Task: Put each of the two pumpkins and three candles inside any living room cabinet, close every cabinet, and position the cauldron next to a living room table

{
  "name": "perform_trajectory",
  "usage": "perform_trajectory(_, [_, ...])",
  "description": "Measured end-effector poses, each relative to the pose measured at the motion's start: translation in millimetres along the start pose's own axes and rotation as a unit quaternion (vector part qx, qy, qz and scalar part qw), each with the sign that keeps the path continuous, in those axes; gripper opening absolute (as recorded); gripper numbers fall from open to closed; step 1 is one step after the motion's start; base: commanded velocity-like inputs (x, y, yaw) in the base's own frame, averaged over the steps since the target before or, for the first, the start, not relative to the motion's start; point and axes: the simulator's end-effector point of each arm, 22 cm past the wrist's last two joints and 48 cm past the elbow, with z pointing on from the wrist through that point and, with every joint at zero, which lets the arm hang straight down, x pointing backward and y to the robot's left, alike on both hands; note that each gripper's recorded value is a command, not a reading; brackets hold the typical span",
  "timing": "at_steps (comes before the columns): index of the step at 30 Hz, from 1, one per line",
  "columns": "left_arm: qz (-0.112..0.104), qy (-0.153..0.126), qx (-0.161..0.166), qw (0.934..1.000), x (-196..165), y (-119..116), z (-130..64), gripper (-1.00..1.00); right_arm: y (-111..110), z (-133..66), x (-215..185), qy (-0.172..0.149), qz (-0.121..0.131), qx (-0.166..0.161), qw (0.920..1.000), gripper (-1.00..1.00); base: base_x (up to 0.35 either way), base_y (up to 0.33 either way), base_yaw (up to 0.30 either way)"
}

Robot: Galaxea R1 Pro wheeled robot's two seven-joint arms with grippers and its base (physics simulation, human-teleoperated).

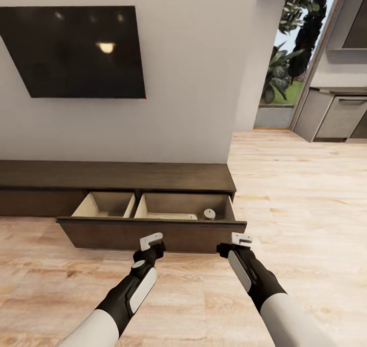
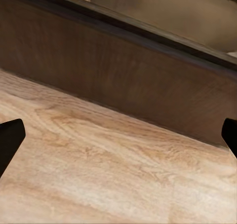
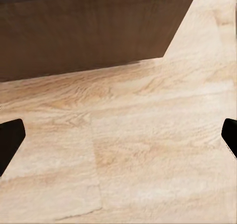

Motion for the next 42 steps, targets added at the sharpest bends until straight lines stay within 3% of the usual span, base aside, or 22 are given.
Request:
perform_trajectory(3, [0.0, -0.002, 0.0, 1.0, 4.4, 1.3, 3.1, 1.0, 4.4, 2.9, -11.2, -0.039, 0.001, -0.002, 0.9992, 1.0, 0.0, 0.0, 0.0])
perform_trajectory(6, [0.001, -0.003, 0.001, 1.0, 9.2, 2.3, 6.2, 1.0, 12.9, 5.5, -11.8, -0.057, -0.013, -0.005, 0.9983, 1.0, 0.0, 0.0, 0.0])
perform_trajectory(11, [0.004, -0.004, 0.002, 1.0, 17.7, 2.8, 11.0, 1.0, 20.5, 11.3, -4.8, -0.062, -0.02, -0.01, 0.9978, 1.0, 0.0, 0.0, 0.0])
perform_trajectory(15, [0.018, -0.012, 0.0, 0.9998, 20.9, 6.0, 15.3, 1.0, 23.8, 16.3, 0.8, -0.065, -0.02, -0.013, 0.9976, 1.0, 0.0, 0.0, 0.0])
perform_trajectory(20, [0.021, -0.015, -0.001, 0.9997, 28.2, 9.9, 20.7, 1.0, 30.0, 21.1, 0.4, -0.086, -0.017, -0.018, 0.996, 1.0, 0.0, 0.0, 0.0])
perform_trajectory(30, [0.021, -0.015, -0.001, 0.9997, 46.2, 14.6, 30.9, 1.0, 34.5, 34.0, 11.7, -0.099, -0.017, -0.022, 0.9947, 1.0, 0.0, 0.0, 0.0])
perform_trajectory(35, [0.022, -0.015, -0.002, 0.9996, 55.4, 17.4, 36.1, 1.0, 37.8, 45.5, 32.8, -0.088, -0.017, -0.022, 0.9958, 1.0, 0.0, 0.0, 0.0])
perform_trajectory(42, [0.023, -0.015, -0.001, 0.9996, 68.6, 20.6, 43.1, 1.0, 58.5, 52.0, 49.7, -0.083, -0.013, -0.036, 0.9958, 1.0, 0.0, 0.0, 0.0])
